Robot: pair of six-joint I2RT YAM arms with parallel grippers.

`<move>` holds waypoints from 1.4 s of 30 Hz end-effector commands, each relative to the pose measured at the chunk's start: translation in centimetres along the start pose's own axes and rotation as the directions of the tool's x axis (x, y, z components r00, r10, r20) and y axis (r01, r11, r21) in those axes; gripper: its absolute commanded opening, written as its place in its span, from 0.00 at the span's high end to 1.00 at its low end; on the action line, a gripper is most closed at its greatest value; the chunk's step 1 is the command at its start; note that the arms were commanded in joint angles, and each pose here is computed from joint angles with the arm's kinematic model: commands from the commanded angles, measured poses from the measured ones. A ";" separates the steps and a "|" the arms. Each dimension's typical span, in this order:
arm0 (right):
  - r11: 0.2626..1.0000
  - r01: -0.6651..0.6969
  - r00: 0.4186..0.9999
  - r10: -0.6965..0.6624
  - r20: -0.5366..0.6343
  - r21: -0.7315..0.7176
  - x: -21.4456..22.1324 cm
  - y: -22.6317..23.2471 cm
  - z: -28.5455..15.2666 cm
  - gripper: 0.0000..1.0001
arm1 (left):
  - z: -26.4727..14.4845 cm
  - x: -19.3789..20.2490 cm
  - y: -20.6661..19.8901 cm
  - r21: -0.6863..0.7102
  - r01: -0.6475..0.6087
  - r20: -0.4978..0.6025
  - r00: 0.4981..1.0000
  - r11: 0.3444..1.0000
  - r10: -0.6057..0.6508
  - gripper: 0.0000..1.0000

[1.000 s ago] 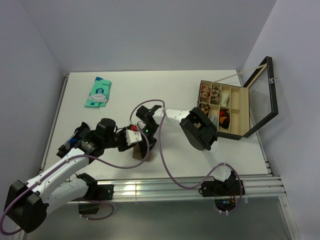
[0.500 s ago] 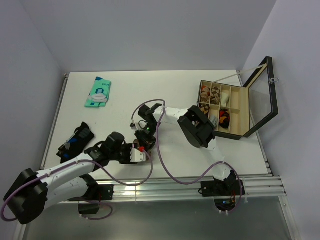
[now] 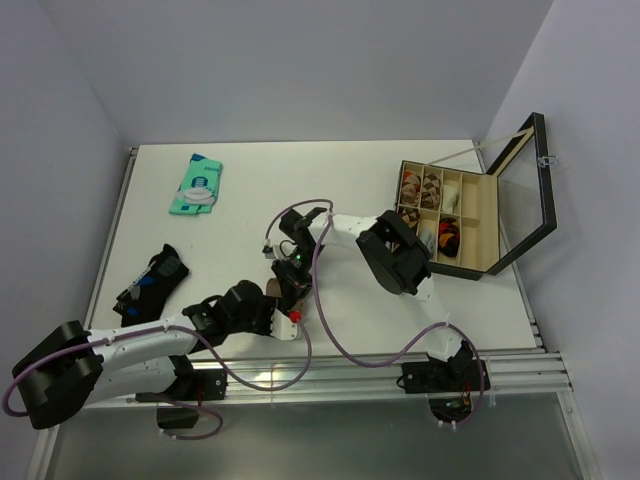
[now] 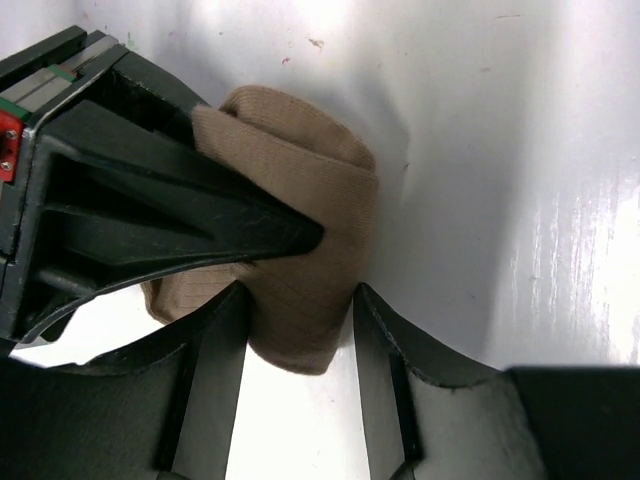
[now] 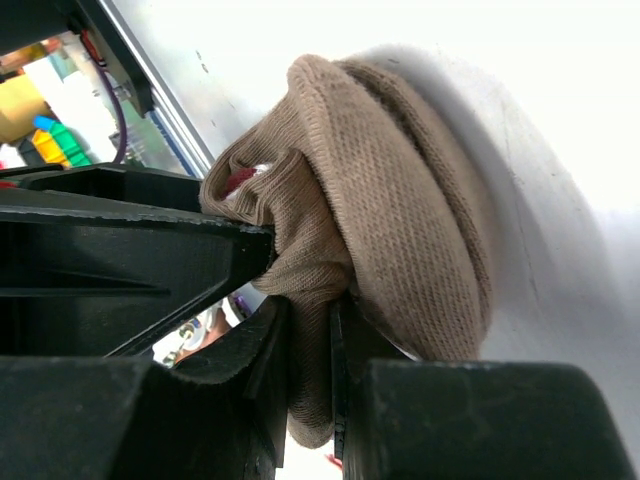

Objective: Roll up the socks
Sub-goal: Roll the sock at the center of the board.

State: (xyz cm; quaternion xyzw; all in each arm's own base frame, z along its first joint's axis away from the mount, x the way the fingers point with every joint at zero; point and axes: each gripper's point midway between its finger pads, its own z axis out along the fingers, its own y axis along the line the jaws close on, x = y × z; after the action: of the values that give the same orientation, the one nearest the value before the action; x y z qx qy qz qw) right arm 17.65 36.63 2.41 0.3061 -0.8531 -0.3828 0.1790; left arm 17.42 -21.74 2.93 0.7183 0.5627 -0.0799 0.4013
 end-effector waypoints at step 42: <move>0.931 -0.188 0.115 -0.297 0.948 0.314 6.1 1.1 -23.9 0.41 | 0.6 -3.0 -0.8 0.670 0.414 -0.126 0.881 0.616 -0.455 1.00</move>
State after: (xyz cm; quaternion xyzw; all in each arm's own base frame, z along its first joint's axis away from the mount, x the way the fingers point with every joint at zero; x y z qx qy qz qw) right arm 25.13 20.66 16.29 0.0417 -0.8356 -0.3274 -0.4391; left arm 18.04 -25.62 3.66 0.6686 0.6375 -0.3419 0.1721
